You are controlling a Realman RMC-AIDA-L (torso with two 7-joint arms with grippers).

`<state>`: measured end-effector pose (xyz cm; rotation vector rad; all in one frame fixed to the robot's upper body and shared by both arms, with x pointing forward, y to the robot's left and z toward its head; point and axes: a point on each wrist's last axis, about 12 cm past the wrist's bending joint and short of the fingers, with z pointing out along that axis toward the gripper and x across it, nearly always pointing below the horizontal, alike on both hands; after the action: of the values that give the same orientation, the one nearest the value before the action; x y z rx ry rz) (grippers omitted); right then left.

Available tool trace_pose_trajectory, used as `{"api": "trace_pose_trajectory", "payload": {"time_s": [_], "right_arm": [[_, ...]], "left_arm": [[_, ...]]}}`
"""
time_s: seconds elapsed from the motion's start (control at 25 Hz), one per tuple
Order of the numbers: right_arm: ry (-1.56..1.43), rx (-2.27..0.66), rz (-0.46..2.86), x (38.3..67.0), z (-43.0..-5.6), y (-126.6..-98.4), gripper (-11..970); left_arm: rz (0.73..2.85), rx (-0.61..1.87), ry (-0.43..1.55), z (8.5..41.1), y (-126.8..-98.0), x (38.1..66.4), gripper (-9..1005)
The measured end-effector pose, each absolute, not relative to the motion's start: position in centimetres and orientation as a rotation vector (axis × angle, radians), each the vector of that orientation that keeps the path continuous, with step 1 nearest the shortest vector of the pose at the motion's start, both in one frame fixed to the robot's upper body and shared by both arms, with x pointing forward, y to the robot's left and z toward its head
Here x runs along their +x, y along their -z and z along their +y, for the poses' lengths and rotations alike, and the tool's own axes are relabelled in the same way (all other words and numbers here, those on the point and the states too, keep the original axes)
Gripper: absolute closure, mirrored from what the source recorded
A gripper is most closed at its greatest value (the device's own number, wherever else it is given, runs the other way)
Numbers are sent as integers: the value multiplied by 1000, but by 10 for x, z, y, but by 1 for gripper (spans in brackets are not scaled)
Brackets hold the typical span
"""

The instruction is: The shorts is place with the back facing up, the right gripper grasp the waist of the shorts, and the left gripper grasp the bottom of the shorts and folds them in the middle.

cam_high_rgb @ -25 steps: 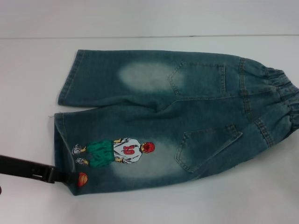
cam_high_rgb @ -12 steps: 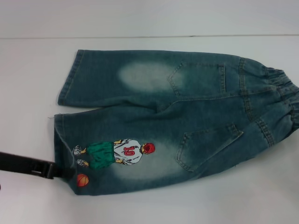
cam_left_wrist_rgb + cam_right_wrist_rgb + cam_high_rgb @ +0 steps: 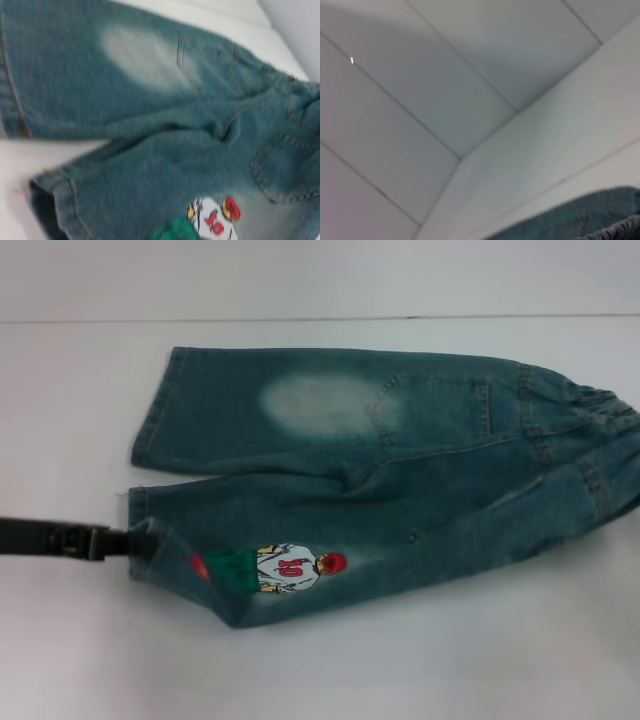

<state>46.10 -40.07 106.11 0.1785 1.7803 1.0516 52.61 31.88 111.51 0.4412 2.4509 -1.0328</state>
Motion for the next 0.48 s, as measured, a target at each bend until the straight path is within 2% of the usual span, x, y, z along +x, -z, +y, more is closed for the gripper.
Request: {"api": "trace_pose_trajectory", "payload": {"time_s": [0.48], "right_arm": [[-1142,325,1596,491,-385,-1068,780]], "left_arm": [[2264,331,1047,322,-1120,558,953]]}}
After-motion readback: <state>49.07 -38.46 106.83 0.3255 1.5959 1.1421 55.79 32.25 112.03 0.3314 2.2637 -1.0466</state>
